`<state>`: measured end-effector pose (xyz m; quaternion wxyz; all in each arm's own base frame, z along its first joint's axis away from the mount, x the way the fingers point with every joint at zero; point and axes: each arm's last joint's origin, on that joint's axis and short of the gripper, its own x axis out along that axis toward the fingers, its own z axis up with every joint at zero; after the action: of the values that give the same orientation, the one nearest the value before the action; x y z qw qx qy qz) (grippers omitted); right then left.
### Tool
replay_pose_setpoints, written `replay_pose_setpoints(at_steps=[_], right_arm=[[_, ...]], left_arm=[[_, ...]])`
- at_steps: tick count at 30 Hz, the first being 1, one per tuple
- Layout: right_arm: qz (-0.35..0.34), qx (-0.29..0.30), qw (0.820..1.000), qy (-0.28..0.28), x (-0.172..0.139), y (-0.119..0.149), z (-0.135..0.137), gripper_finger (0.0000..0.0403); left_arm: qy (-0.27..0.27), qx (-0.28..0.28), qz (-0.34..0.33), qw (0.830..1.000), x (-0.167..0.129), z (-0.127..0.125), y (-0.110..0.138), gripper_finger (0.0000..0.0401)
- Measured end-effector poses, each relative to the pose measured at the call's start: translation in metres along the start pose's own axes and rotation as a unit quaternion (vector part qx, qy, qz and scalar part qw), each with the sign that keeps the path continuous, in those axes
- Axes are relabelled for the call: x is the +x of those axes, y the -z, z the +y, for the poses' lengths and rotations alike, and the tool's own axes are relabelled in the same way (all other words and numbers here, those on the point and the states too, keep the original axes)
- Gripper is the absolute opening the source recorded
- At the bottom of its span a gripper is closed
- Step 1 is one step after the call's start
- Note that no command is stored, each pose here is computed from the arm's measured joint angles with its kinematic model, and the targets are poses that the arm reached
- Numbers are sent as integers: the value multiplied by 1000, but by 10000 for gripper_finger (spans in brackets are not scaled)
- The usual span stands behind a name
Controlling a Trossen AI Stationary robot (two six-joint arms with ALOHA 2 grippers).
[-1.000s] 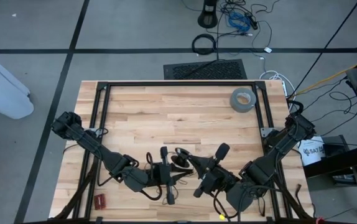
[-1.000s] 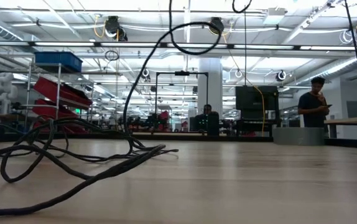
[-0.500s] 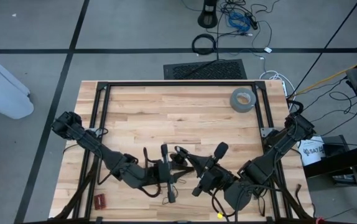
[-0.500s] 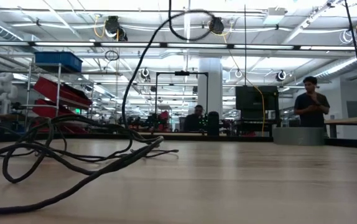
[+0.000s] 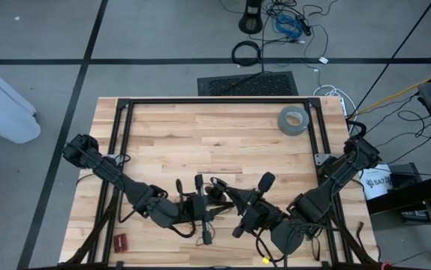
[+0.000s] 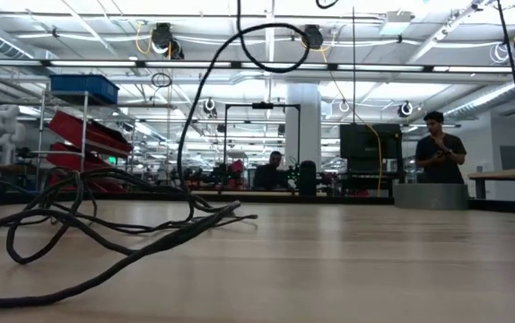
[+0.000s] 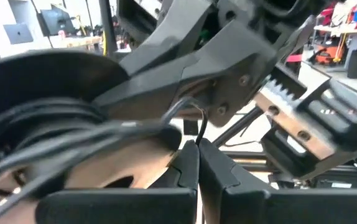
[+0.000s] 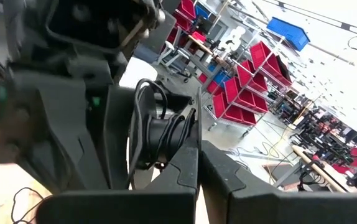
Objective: Coil cords
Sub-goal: Coil the black wire onto the spool
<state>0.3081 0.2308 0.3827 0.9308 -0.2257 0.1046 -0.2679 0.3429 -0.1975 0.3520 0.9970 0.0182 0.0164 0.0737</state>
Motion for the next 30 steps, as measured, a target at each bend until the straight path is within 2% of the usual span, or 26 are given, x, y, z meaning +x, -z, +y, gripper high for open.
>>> replay_pose_setpoints(at_steps=[16, 25, 27, 30], right_arm=[[-2, -2, 1000, -3, -2, 0, 1, 0], [-8, -4, 1000, -16, -10, -2, 2, 0], [-11, -2, 1000, -21, -13, -3, 2, 0], [-15, 0, 999, -28, -18, -4, 1, 0]], left_arm=[[-51, 10, 28, 998, 5, 8, 7, 2], [-54, 58, 76, 994, 2, 8, 19, 2], [-53, 60, 78, 994, 1, 7, 19, 9], [-49, 60, 74, 994, -1, 5, 18, 43]])
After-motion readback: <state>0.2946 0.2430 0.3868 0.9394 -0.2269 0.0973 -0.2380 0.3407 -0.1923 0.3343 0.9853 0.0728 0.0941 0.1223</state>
